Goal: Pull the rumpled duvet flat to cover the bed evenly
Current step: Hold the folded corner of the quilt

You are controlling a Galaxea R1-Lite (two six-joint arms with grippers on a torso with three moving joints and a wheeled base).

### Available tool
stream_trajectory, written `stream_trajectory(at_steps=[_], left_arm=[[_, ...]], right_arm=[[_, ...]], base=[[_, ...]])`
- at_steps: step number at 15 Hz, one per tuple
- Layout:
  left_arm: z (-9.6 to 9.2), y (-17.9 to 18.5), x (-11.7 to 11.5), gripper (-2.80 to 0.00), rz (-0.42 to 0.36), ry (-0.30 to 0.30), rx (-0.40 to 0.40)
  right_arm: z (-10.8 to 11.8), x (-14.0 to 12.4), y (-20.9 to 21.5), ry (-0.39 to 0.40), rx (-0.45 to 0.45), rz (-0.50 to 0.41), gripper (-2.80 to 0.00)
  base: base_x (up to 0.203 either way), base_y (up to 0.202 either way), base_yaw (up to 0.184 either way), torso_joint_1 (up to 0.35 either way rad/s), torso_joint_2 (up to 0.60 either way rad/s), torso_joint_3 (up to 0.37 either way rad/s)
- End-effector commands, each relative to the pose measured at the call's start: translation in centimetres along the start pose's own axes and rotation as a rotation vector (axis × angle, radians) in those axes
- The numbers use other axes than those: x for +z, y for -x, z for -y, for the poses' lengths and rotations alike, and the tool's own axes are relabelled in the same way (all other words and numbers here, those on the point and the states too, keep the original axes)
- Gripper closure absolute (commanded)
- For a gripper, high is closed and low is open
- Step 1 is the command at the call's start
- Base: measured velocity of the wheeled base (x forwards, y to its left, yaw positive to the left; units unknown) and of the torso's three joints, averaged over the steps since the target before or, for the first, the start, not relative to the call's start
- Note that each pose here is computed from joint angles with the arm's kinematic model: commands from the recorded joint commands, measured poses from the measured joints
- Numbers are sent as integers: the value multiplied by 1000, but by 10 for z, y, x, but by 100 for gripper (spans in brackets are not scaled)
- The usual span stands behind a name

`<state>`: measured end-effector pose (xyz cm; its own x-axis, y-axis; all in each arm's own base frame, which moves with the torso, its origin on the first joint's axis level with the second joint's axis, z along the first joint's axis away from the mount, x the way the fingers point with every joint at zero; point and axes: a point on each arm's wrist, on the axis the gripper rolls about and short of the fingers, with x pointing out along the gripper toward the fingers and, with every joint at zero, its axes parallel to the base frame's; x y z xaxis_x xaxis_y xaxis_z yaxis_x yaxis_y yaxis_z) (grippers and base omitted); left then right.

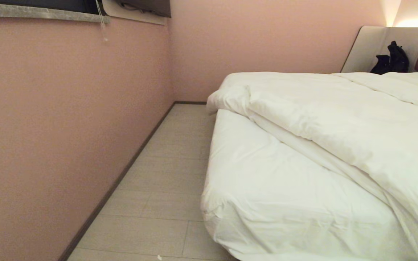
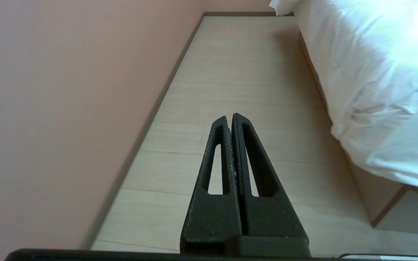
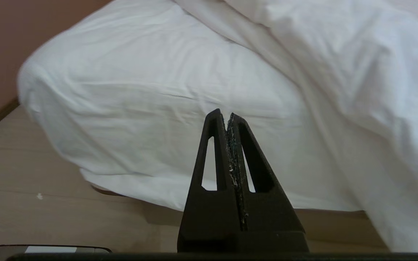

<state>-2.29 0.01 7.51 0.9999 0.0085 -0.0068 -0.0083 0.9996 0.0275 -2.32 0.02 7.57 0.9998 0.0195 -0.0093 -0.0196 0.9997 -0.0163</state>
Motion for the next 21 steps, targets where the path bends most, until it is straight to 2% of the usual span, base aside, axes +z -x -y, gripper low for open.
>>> stream_trajectory(at_steps=[1,21], left_arm=[[0,0,0,0,-1,0,2],[0,0,0,0,1,0,1]], right_arm=[[0,0,0,0,1,-1,0],[0,0,0,0,1,-1,0]], base=[[0,-193,2,6,7,5],[0,-194,1,3,3,2]])
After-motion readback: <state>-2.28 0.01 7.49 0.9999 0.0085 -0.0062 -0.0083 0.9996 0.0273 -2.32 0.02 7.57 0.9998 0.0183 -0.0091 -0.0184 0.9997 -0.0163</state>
